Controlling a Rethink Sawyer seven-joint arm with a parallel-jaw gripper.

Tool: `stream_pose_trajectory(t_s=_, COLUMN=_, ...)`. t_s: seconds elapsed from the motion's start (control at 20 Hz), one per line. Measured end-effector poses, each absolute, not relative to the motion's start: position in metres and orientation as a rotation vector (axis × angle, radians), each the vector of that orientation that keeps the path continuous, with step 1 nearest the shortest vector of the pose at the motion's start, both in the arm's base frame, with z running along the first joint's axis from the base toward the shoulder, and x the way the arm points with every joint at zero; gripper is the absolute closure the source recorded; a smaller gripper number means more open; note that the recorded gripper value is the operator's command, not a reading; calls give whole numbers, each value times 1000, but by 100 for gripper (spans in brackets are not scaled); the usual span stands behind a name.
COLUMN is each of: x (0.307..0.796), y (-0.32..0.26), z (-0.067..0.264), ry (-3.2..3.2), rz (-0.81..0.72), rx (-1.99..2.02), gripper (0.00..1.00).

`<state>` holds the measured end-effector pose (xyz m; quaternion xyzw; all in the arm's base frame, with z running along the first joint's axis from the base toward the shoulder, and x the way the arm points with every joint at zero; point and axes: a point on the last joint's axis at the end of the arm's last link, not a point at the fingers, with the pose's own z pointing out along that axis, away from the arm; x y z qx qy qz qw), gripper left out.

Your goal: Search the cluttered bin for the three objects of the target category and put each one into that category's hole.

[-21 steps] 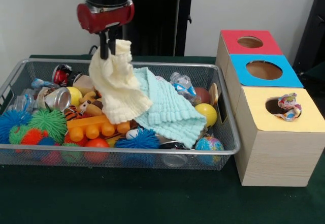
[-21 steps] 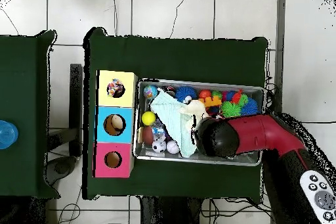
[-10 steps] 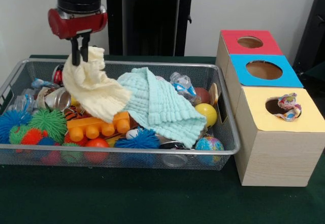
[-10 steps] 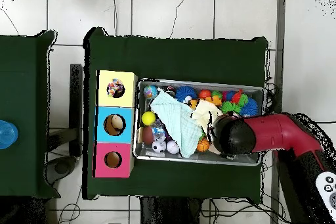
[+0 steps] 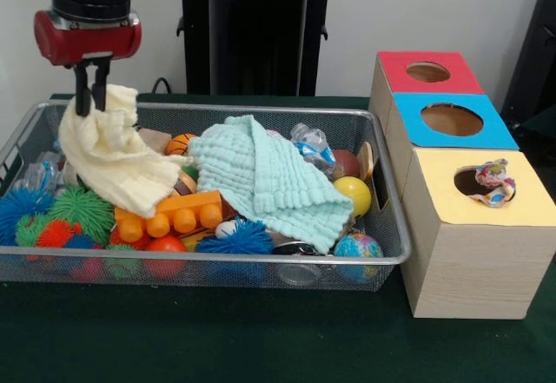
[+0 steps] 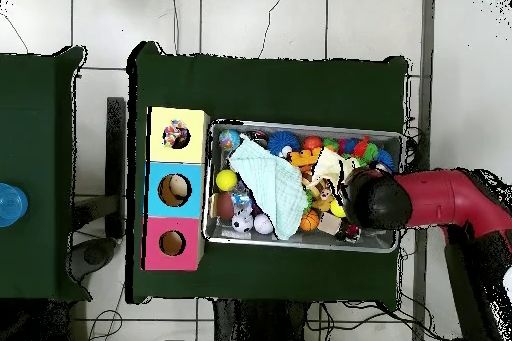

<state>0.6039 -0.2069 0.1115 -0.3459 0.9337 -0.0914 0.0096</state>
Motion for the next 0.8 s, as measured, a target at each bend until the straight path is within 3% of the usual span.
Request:
stream_pose_trajectory(t_s=0.3, x=607, y=-222, z=114, ry=2919, rz=-302, rx=-1042, gripper=100)
stream_pose_trajectory(t_s=0.35, x=607, y=-225, z=114, ry=2920, rz=-302, rx=-1034, gripper=0)
stream_pose_trajectory(t_s=0.8, x=609, y=-222, z=112, ry=2919, rz=-264, rx=-1017, gripper=0)
